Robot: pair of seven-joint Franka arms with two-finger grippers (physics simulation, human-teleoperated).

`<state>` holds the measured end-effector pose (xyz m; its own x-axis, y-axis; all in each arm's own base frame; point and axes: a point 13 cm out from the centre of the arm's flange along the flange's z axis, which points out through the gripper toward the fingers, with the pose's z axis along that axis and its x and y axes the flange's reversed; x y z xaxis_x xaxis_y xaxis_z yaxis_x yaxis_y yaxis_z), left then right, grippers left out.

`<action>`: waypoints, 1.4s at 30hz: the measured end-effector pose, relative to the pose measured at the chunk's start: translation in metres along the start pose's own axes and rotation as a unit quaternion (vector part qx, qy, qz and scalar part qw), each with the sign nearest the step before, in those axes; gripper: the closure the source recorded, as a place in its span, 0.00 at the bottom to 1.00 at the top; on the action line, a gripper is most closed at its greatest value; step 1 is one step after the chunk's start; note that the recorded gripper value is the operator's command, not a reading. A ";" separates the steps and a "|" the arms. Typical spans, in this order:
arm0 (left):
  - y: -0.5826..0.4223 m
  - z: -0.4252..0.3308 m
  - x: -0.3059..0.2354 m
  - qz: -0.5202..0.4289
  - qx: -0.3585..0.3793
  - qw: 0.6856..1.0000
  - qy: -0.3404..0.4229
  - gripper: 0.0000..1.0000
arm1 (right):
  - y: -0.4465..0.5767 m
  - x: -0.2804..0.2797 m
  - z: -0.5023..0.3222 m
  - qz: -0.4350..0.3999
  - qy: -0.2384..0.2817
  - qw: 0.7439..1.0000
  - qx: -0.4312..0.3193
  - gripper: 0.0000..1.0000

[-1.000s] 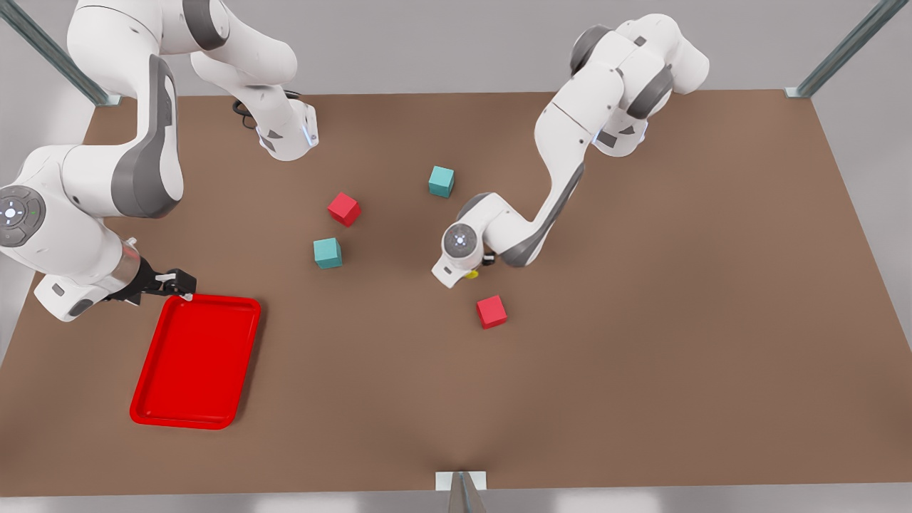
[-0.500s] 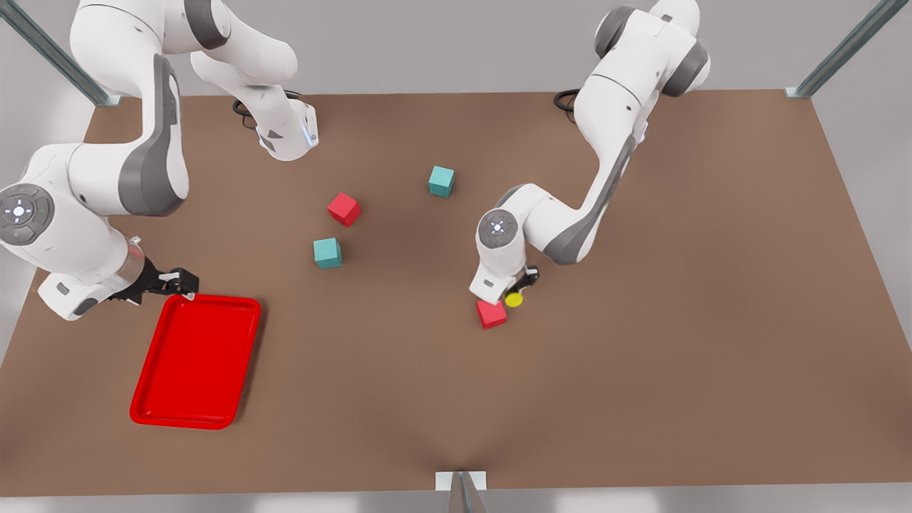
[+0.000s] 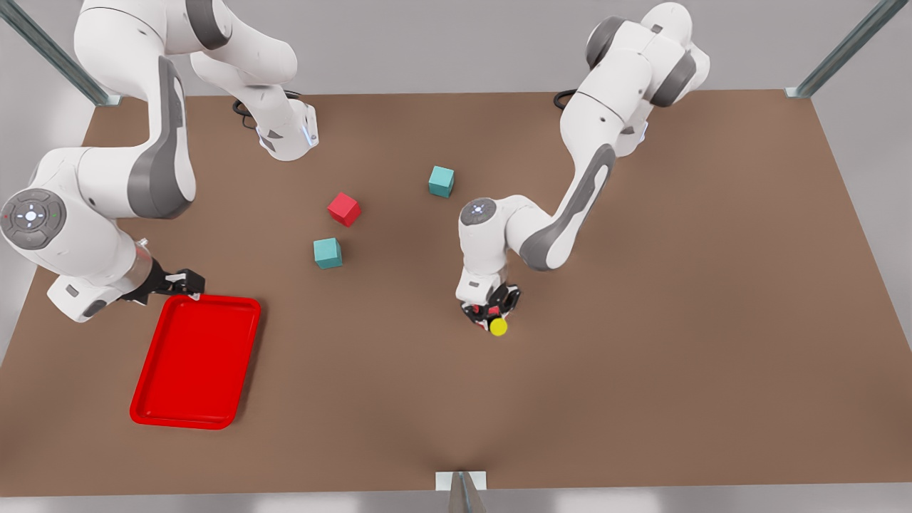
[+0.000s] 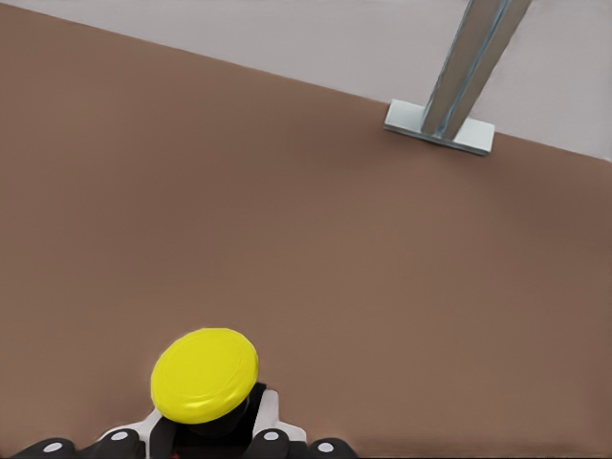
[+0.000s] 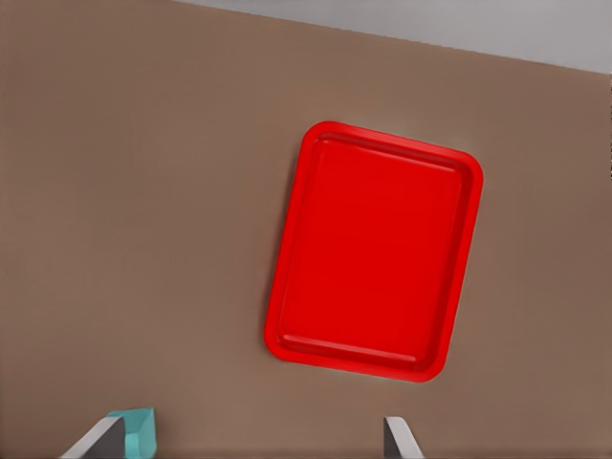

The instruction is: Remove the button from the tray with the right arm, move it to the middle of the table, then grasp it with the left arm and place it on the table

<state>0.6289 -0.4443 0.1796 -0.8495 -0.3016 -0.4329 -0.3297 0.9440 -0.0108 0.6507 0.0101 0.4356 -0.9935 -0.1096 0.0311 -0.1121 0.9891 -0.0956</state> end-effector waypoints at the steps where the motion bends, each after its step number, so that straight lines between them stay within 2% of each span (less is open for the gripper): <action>1: -0.008 0.003 0.006 -0.003 0.003 1.000 -0.004 0.50 | 0.000 0.000 0.000 0.001 0.000 1.000 0.000 0.00; 12: -0.058 0.042 0.057 -0.029 0.019 0.997 -0.074 0.50 | -0.018 0.007 0.008 0.021 0.004 1.000 -0.005 0.00; 23: -0.072 0.070 0.095 -0.063 0.044 0.994 -0.072 0.50 | -0.020 0.004 0.011 0.027 -0.004 1.000 -0.009 0.00; 31: -0.073 0.081 0.101 -0.080 0.046 0.992 -0.082 0.50 | -0.020 0.003 0.013 0.028 -0.004 1.000 -0.009 0.00; 32: -0.073 0.080 0.101 -0.083 0.047 0.992 -0.083 0.36 | -0.020 0.003 0.014 0.028 -0.003 1.000 -0.009 0.00; 33: -0.074 0.080 0.101 -0.086 0.048 0.992 -0.083 0.12 | -0.020 0.003 0.015 0.028 -0.002 1.000 -0.009 0.00; 34: -0.075 0.078 0.100 -0.089 0.050 0.991 -0.084 0.01 | -0.020 0.004 0.016 0.028 -0.001 1.000 -0.009 0.00; 42: -0.081 0.064 0.095 -0.115 0.061 0.988 -0.083 0.01 | -0.020 0.004 0.017 0.028 0.000 1.000 -0.009 0.00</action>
<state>0.6016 -0.5407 0.0820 -0.6752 -0.4940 -0.5478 -0.4456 0.8650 -0.2308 0.6486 -0.0122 0.4206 -0.9982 -0.0534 0.0256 -0.0553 0.9953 -0.0793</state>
